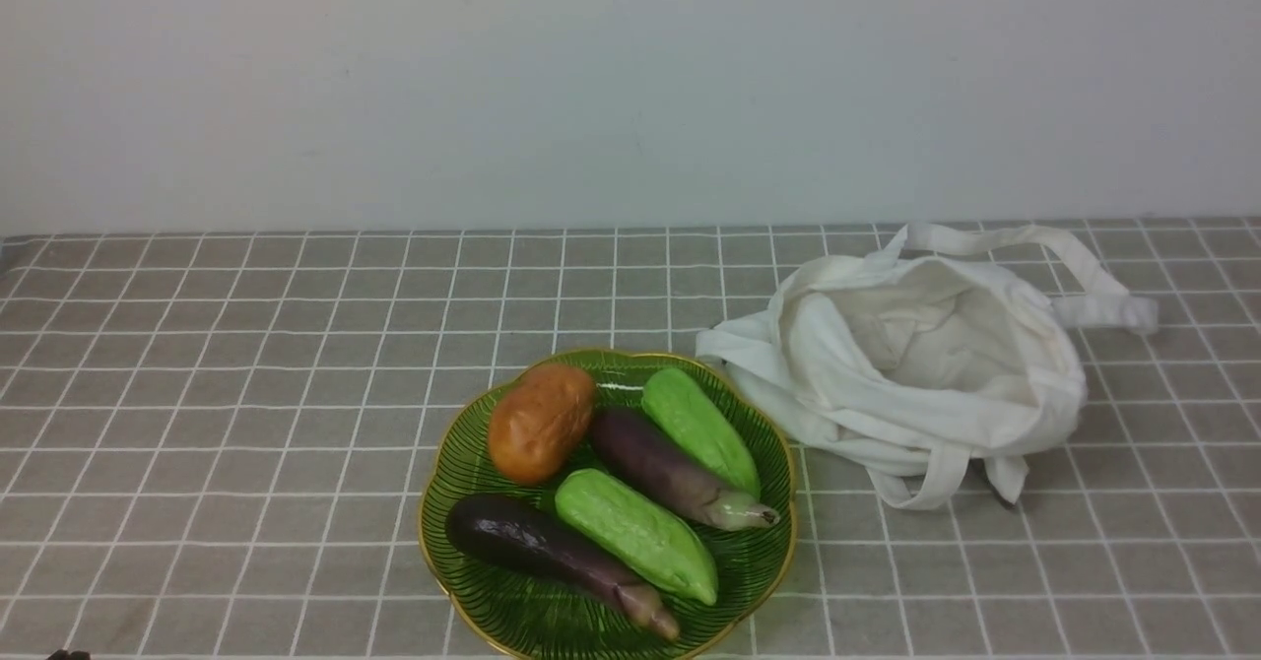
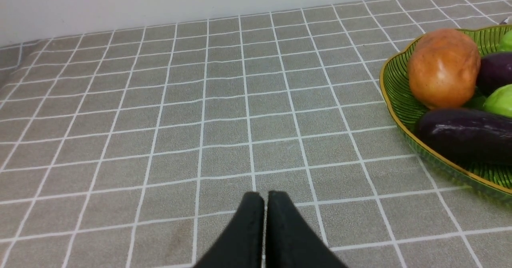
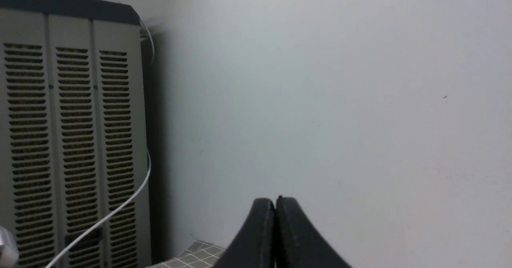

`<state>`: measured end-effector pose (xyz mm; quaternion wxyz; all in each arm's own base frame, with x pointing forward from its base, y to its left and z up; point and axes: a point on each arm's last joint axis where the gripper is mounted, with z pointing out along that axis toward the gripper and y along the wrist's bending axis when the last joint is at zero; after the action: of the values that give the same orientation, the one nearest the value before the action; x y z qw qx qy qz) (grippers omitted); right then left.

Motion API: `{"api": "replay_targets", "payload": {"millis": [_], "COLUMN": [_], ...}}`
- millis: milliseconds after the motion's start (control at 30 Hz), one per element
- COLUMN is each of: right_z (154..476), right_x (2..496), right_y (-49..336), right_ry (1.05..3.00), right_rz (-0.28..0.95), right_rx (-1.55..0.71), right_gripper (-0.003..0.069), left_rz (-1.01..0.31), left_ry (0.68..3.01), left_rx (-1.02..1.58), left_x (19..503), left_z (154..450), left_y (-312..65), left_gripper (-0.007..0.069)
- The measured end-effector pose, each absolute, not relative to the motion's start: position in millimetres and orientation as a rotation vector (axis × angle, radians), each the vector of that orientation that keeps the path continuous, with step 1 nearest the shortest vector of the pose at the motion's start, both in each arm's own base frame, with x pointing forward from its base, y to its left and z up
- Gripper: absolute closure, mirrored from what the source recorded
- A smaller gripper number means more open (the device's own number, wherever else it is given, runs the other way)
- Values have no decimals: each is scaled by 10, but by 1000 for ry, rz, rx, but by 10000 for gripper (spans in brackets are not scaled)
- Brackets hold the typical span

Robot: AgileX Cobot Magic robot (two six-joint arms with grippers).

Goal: Take vegetables from bag on grey coffee tablecloth place on plate.

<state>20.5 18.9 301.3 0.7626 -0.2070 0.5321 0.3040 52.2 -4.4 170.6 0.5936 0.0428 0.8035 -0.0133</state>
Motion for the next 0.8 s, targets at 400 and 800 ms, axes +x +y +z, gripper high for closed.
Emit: {"api": "replay_targets", "payload": {"millis": [400,800], "right_z": [2616,1808], "right_x": [380,544], "right_y": [171,-63], "right_ry": [1411,1773], "right_rz": [362,-69], "right_rx": [-336,71], "right_gripper": [673,673], "left_rz": [-31,-31], "left_ry": [1868,1868], "left_rx": [100,100], "left_x": [522,522], "left_z": [1706,1706], "left_y": [-44,-44], "left_gripper": [630,630]}}
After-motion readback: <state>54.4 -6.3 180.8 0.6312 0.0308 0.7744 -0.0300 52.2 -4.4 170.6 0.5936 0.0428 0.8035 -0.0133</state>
